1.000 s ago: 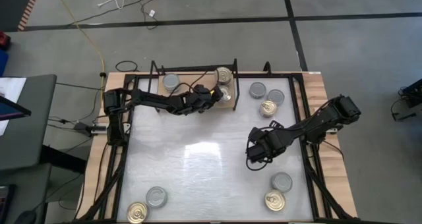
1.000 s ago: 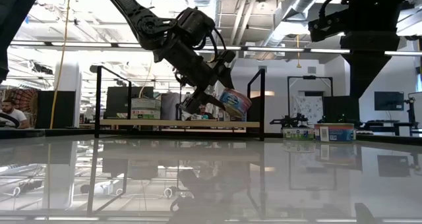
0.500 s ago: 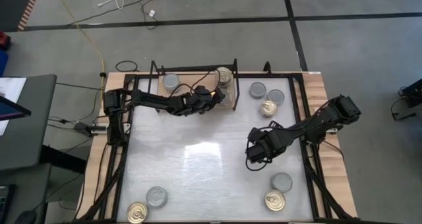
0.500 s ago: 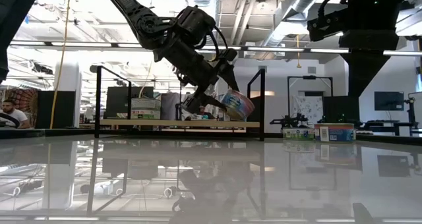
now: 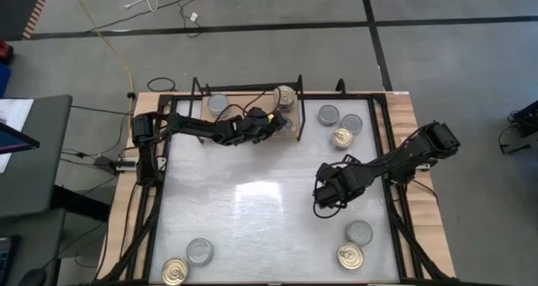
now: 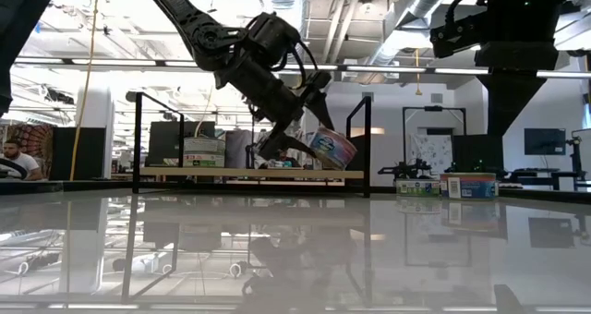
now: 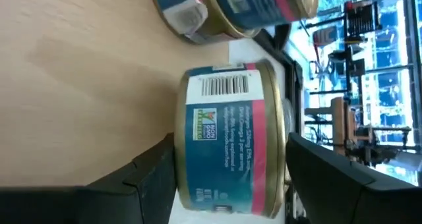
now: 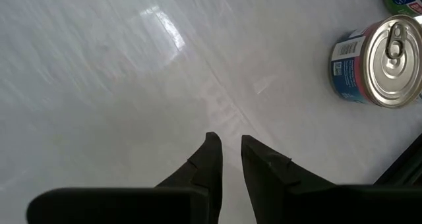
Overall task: Stack canned seafood by type on shelf
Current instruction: Put the blue tuna can on the shelf, then put the green tuna can on the shelf
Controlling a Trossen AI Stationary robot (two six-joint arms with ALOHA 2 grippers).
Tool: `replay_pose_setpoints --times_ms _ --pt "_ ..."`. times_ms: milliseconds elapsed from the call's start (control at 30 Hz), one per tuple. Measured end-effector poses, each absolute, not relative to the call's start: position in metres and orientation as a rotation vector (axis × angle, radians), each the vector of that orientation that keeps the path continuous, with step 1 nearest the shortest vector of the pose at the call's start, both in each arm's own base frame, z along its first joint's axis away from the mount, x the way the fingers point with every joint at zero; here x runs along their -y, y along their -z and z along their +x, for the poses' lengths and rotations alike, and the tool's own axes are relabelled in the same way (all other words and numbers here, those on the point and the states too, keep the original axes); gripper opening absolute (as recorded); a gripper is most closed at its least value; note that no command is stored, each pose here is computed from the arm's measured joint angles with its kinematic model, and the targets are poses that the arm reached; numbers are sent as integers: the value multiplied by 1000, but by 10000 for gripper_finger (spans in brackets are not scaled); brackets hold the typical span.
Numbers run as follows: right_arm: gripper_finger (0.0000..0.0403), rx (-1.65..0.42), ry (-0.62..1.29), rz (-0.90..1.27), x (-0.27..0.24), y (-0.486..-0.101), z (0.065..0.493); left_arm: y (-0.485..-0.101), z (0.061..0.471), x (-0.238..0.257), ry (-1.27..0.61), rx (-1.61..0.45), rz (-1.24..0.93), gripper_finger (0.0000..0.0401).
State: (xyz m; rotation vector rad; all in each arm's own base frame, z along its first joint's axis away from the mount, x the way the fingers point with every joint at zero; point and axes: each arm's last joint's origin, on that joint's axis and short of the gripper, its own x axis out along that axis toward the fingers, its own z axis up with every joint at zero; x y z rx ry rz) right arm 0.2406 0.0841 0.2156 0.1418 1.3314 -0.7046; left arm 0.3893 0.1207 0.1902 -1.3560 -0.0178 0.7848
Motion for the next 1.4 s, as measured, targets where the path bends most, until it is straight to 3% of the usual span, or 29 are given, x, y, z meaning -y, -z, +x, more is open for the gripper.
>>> replay_pose_setpoints --times_ms 367,867,1133,1400 --pt "95 -1327 702 146 -84 -216 241 -182 385 -119 -866 -34 -1410 258" --pt "95 -1326 702 146 -84 -216 241 -187 386 -122 -839 1 -1353 258" --pt "95 -1326 701 146 -84 -216 241 -188 395 -96 -745 -42 -1401 258" --pt "95 -1317 683 145 -85 -215 243 -187 397 -82 -804 -4 -1357 258"
